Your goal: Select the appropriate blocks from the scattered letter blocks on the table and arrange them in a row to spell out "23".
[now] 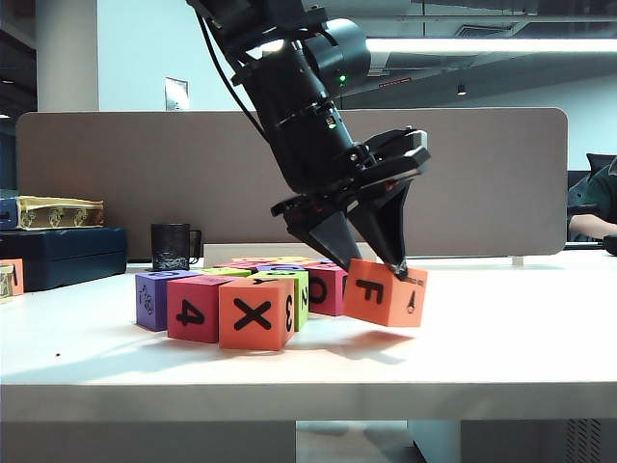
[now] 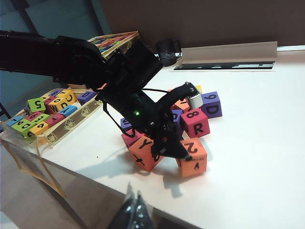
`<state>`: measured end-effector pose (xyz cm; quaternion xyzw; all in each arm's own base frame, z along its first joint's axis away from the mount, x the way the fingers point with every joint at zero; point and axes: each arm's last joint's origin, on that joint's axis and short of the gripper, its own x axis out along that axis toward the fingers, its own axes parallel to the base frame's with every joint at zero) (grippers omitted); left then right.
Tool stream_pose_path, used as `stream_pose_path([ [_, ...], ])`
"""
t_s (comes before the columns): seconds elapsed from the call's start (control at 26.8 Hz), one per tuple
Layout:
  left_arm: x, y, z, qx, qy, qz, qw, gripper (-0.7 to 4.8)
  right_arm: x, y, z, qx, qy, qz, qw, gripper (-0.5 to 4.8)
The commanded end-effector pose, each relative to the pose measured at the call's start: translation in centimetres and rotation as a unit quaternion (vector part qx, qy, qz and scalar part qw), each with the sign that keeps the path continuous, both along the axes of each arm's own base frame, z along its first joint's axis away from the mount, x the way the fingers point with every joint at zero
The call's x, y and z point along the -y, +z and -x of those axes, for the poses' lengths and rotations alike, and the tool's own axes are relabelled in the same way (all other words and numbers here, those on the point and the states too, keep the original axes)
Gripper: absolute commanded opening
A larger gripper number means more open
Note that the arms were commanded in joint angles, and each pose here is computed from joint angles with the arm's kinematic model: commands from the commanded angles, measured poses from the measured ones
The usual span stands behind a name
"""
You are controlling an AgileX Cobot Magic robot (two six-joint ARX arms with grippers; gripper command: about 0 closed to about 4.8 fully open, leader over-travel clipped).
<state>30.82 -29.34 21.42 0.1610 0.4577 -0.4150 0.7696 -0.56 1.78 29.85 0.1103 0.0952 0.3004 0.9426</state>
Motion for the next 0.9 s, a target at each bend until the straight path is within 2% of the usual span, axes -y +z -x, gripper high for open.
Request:
stream_pose_path([
  [0.04, 0.1, 0.6, -0.4, 0.041, 0.019, 0.0, 0.999, 2.1, 0.0, 0.1, 0.2, 0.014, 0.001, 0.001, 1.0, -0.01],
  [0.19, 0.3, -0.2, -0.6, 0.036, 0.019, -0.003, 0.999, 2.16, 0.0, 0.1, 0.2, 0.014, 0.001, 0.001, 1.0, -0.01],
  [0.37, 0.7, -1.5, -0.6, -0.011, -0.01, 0.017, 1.0, 2.18, 0.0, 0.1, 0.3, 0.014, 0.001, 0.001, 1.0, -0.01],
  [0.45, 0.7, -1.5, -0.6, -0.012, -0.011, 0.019, 1.0, 2.59, 0.0, 0.1, 0.3, 0.014, 0.001, 0.001, 1.0, -0.01],
  [0.52, 0.7, -1.3, -0.6, -0.011, -0.011, 0.02, 1.0, 3.35, 0.0, 0.1, 0.2, 0.014, 0.001, 0.001, 1.0, -0.01],
  [0.63, 0.7, -1.0, -0.6, -0.009, -0.012, 0.021, 1.0, 3.51, 0.0, 0.1, 0.2, 0.014, 0.001, 0.002, 1.0, -0.01],
  [0.75, 0.6, -0.2, -0.4, 0.0, -0.027, 0.017, 0.999, 3.51, 0.0, 0.1, 0.2, 0.013, 0.001, 0.001, 1.0, -0.01],
  [0.9, 0.7, 3.3, -0.7, 0.027, -0.069, -0.005, 0.997, 3.54, 0.0, 0.1, 0.3, 0.013, 0.001, 0.001, 1.0, -0.01],
])
